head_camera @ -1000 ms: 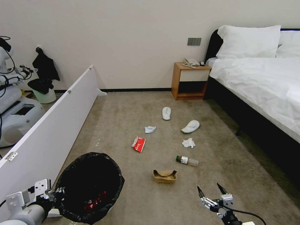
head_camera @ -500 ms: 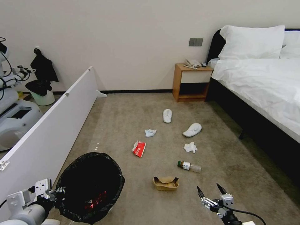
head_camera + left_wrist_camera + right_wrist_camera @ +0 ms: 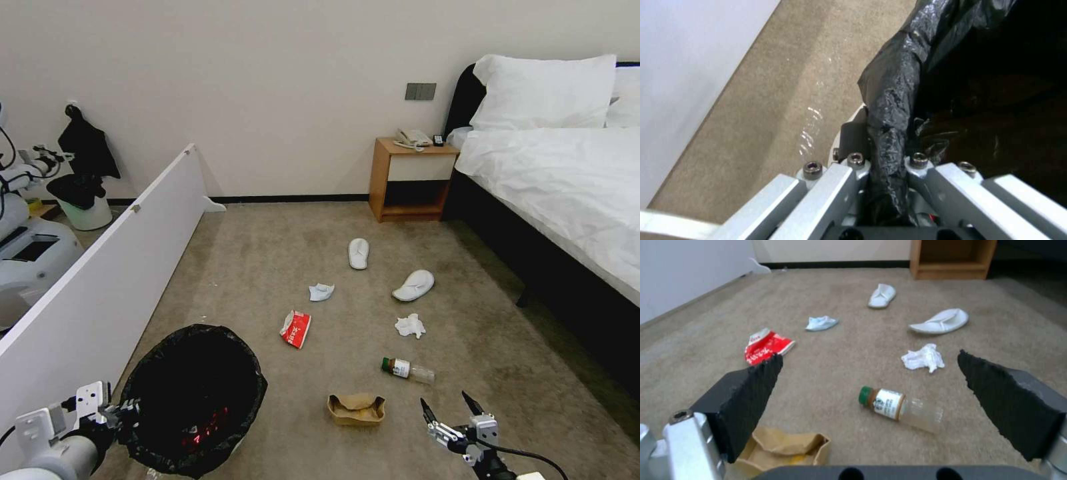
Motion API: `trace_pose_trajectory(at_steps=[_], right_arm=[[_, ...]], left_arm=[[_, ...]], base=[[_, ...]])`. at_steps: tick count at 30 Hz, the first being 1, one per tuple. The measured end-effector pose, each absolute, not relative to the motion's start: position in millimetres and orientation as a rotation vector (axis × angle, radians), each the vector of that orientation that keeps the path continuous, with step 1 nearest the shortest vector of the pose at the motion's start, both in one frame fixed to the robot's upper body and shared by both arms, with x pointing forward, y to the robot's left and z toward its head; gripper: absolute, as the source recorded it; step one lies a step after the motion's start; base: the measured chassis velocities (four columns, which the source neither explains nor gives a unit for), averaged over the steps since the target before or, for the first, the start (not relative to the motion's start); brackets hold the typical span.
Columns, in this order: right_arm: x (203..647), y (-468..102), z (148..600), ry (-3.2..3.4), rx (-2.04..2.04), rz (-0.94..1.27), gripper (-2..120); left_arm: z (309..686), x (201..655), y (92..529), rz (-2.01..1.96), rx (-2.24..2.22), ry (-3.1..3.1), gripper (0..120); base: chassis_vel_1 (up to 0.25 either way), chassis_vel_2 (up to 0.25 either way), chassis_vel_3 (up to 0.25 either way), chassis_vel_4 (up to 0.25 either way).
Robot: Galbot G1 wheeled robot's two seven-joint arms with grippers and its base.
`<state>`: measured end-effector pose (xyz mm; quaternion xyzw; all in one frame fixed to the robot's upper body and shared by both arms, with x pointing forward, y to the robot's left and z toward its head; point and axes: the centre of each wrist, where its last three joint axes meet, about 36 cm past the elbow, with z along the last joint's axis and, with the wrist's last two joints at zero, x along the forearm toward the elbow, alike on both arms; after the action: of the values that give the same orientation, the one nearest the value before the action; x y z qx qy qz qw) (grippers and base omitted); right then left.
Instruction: Pick up the trash bin, then pick up the garbage from the floor and place it into the trash bin.
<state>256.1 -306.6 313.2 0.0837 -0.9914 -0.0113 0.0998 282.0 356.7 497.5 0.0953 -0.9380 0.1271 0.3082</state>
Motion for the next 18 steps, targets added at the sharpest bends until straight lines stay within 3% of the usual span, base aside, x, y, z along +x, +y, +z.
trace_pose_trajectory(at_steps=[10, 18], right_arm=[[255.8, -306.0, 312.9, -2.931, 0.251, -0.033, 100], [257.9, -308.6, 310.9, -2.938, 0.258, -0.015, 100]], left_arm=[[497.9, 282.0, 356.6, 0.337, 0.252, -2.481, 2], [498.2, 281.8, 357.0, 0.338, 0.253, -2.481, 2]], base=[[-0.092, 0.073, 0.079, -0.073], [-0.017, 0.018, 0.026, -0.014]])
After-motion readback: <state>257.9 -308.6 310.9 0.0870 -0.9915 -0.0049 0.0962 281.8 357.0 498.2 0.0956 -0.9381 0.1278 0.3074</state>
